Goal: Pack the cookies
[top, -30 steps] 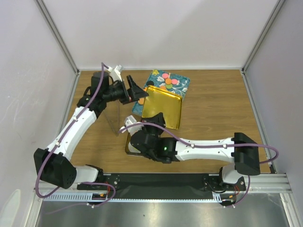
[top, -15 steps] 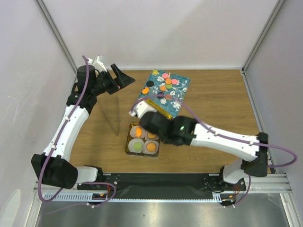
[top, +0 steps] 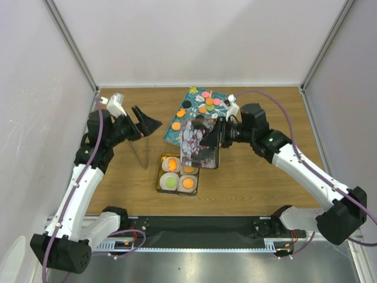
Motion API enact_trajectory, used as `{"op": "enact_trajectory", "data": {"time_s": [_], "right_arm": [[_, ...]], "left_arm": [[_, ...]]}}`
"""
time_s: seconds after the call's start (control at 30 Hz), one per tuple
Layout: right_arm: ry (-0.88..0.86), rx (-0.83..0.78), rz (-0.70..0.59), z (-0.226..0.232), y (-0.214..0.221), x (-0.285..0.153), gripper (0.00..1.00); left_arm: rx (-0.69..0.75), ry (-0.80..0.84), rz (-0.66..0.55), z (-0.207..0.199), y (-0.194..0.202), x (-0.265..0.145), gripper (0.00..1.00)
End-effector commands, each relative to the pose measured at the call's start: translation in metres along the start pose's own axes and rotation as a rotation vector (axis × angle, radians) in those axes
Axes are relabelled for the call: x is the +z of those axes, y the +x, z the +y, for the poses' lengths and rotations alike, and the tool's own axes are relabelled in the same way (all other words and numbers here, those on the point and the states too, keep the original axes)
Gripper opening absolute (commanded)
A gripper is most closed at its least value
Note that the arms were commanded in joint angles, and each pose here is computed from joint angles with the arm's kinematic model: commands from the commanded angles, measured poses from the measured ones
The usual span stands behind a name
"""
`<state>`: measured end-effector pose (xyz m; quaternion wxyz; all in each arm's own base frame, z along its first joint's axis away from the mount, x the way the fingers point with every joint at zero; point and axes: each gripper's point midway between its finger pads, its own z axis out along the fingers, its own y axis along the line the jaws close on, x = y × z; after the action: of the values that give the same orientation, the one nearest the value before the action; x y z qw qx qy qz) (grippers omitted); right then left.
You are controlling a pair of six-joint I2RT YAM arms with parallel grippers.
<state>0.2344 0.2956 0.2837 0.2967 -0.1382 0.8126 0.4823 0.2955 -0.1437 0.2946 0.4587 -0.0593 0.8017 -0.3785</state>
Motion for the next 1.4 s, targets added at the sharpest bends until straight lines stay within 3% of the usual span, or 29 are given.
{"op": "enact_trajectory", "data": {"time_s": [0.0,0.13,0.5,0.83,1.37], "right_arm": [[-0.326,0.156,0.000,0.051,-0.002,-0.002,0.01],[-0.354,0.223,-0.026,0.043,0.009,0.010,0.02],[-0.317,0.317,-0.037,0.026,0.034,0.064,0.01],[-0.304,0.379,-0.035,0.004,0.051,0.098,0.01],[-0.296,0.475,0.011,-0.024,0.081,0.128,0.02]], "left_arm": [[0.025,-0.071,0.021,0.026,0.023,-0.006,0.96],[0.012,-0.190,0.037,0.063,0.052,-0.012,0.96],[0.007,-0.308,0.037,0.100,0.077,-0.018,0.98],[0.016,-0.280,0.022,0.101,0.084,-0.019,1.00],[-0.056,-0.234,0.149,0.121,0.132,0.003,0.99]]}}
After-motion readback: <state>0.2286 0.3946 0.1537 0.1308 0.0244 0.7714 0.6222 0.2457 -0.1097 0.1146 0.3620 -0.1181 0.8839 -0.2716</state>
